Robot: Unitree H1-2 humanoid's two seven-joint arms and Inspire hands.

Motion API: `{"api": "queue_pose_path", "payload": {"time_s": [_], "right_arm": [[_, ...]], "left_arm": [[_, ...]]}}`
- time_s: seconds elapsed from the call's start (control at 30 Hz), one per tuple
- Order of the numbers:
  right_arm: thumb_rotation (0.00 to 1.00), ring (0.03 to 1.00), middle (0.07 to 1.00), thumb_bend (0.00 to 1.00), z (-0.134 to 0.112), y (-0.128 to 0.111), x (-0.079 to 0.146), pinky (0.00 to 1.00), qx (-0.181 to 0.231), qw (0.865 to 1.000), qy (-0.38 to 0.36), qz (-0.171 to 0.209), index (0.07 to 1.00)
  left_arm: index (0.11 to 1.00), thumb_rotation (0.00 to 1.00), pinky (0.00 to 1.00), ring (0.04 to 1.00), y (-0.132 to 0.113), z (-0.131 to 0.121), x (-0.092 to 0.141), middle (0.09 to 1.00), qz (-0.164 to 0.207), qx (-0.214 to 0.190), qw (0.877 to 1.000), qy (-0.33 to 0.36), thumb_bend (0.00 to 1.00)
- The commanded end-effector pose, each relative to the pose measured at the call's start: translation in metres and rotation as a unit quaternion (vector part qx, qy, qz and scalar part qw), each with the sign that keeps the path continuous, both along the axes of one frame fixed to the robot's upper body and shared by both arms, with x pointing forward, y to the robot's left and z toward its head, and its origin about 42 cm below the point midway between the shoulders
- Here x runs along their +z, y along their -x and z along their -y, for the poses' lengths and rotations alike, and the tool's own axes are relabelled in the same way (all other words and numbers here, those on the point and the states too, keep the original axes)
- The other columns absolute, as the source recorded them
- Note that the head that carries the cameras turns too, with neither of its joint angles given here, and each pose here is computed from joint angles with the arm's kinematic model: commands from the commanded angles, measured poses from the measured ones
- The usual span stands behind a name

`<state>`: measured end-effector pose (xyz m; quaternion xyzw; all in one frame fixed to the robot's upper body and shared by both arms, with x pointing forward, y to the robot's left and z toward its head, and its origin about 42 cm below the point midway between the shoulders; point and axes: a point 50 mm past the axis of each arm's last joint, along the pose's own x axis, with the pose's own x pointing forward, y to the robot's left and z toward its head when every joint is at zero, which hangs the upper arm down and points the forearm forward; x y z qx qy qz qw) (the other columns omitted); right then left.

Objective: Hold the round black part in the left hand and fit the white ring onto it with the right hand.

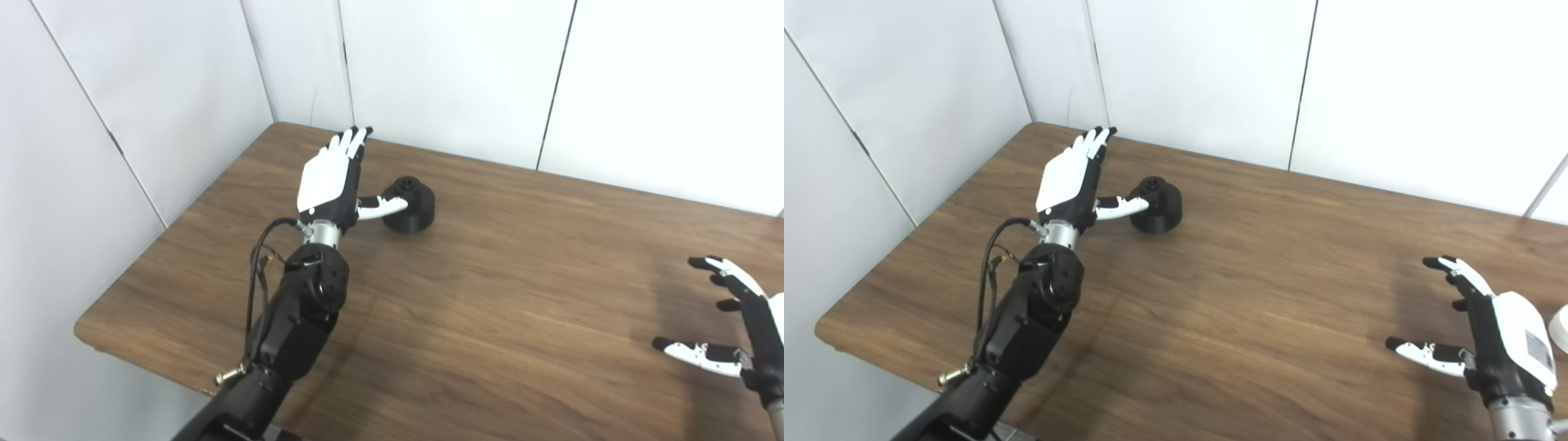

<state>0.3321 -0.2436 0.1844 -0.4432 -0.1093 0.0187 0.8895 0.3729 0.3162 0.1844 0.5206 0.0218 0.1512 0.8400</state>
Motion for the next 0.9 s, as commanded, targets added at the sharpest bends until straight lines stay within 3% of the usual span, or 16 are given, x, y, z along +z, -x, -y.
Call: {"api": "queue_pose_path", "payload": {"time_s": [0.0, 0.37, 0.87], "right_arm": [[0.06, 0.829, 0.890, 0.80, 0.000, -0.004, 0.022, 0.67, 0.004, 0.999, -0.001, 0.043, 0.809], [0.03, 0.840, 0.897, 0.80, 0.002, -0.002, 0.022, 0.68, -0.001, 0.999, -0.002, 0.044, 0.813], [0.07, 0.844, 0.904, 0.79, 0.006, 0.005, 0.024, 0.70, -0.005, 0.999, 0.002, 0.041, 0.819]], "left_arm": [[0.951, 0.58, 1.00, 1.000, -0.016, -0.006, 0.026, 1.000, 0.025, 0.003, 0.999, -0.033, 1.00], [0.938, 0.66, 1.00, 1.000, -0.022, -0.007, 0.018, 1.000, -0.029, 0.003, 0.998, -0.056, 1.00], [0.936, 0.65, 1.00, 1.000, -0.033, -0.004, 0.001, 1.000, -0.080, -0.002, 0.994, -0.081, 1.00]]}}
